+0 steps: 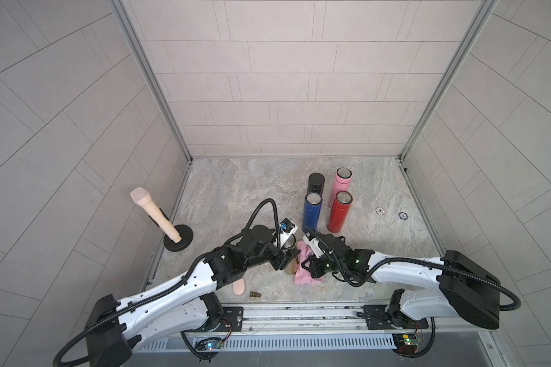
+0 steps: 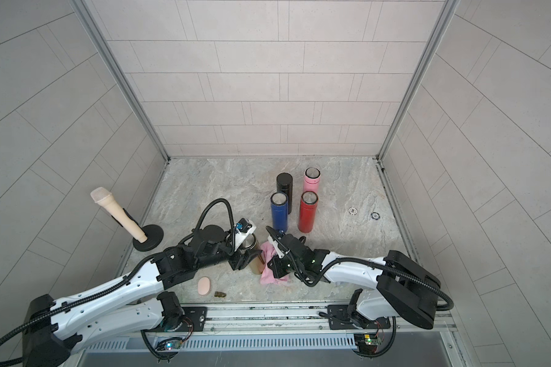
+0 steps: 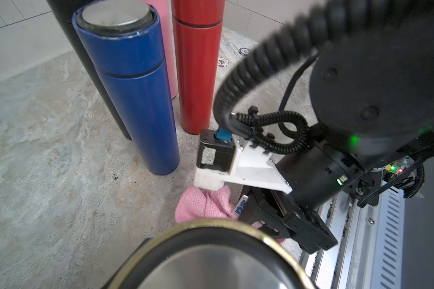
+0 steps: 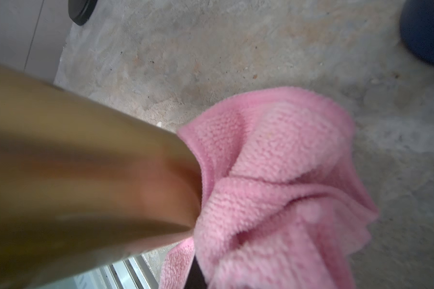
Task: Wipe the surface of the thermos
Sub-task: Wipe the dirt from the surface of the thermos.
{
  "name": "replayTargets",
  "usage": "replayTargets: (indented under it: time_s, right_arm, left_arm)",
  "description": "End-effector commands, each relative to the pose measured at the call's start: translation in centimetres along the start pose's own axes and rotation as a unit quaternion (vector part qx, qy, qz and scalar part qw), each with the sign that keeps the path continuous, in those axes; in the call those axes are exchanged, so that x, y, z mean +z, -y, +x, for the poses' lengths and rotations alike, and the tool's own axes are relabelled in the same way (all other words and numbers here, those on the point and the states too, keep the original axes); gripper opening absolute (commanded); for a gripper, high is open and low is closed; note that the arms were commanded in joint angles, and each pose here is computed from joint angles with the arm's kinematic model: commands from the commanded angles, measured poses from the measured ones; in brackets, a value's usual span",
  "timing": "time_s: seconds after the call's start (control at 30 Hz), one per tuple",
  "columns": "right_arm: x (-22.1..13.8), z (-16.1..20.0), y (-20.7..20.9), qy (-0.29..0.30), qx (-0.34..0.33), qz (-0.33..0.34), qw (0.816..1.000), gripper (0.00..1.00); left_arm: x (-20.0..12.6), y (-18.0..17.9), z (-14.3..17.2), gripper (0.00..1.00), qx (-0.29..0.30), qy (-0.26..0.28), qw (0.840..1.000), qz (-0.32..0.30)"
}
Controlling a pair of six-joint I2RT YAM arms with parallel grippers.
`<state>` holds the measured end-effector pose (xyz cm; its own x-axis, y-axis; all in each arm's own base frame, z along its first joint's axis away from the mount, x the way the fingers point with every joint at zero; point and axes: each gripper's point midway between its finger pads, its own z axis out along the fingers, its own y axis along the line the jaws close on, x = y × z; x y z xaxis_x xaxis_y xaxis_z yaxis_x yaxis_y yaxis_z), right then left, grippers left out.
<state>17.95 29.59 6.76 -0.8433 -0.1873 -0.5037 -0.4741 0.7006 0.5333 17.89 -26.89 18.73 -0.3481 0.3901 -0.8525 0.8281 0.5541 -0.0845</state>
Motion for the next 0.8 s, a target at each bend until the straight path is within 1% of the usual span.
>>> replayTargets:
  time_s: [0.0,0.13,0.17,0.23,0.33,0.43,0.5,0.57,0.7,0.77]
  right_arm:
    - [-1.7,-3.8,-3.5,0.047,-0.021,-0.076,0.996,0.0]
    - [-6.0,-6.3,-6.3,0.09,-0.043,-0.117,0.988,0.0]
    - [-7.8,-7.6,-8.0,0.111,-0.058,-0.139,0.982,0.0]
    - [-10.2,-8.7,-9.7,0.134,-0.07,-0.16,0.976,0.0]
    - [-12.2,-9.4,-10.9,0.154,-0.077,-0.176,0.969,0.0]
    - [-11.2,-8.5,-9.9,0.141,-0.063,-0.166,0.974,0.0]
    - [-9.6,-7.5,-8.5,0.13,-0.043,-0.152,0.979,0.0]
    - [-7.3,-5.3,-6.2,0.11,-0.014,-0.137,0.984,0.0]
    - [-4.5,-2.8,-3.5,0.086,0.007,-0.094,0.992,0.0]
    - [-3.8,-2.1,-2.8,0.076,0.008,-0.082,0.994,0.0]
  left_arm:
    - [-0.1,1.7,-2.3,0.0,0.022,0.05,0.998,0.044]
    - [0.5,1.4,-1.3,0.0,0.019,0.037,0.998,0.037]
    - [0.5,1.3,-1.2,0.0,0.017,0.037,0.999,0.035]
    - [0.5,1.3,-1.1,0.0,0.016,0.036,0.999,0.034]
    - [0.5,1.1,-1.2,0.0,0.016,0.035,0.999,0.029]
    - [0.4,0.8,-1.4,0.0,0.011,0.037,0.999,0.019]
    - [0.3,0.5,-1.9,0.0,0.002,0.041,0.999,0.012]
    - [0.1,0.7,-2.4,0.0,-0.008,0.044,0.999,0.014]
    - [-0.5,0.5,-3.5,0.0,-0.042,0.055,0.998,0.008]
    - [-0.7,-0.1,-4.2,0.0,-0.072,0.063,0.995,-0.008]
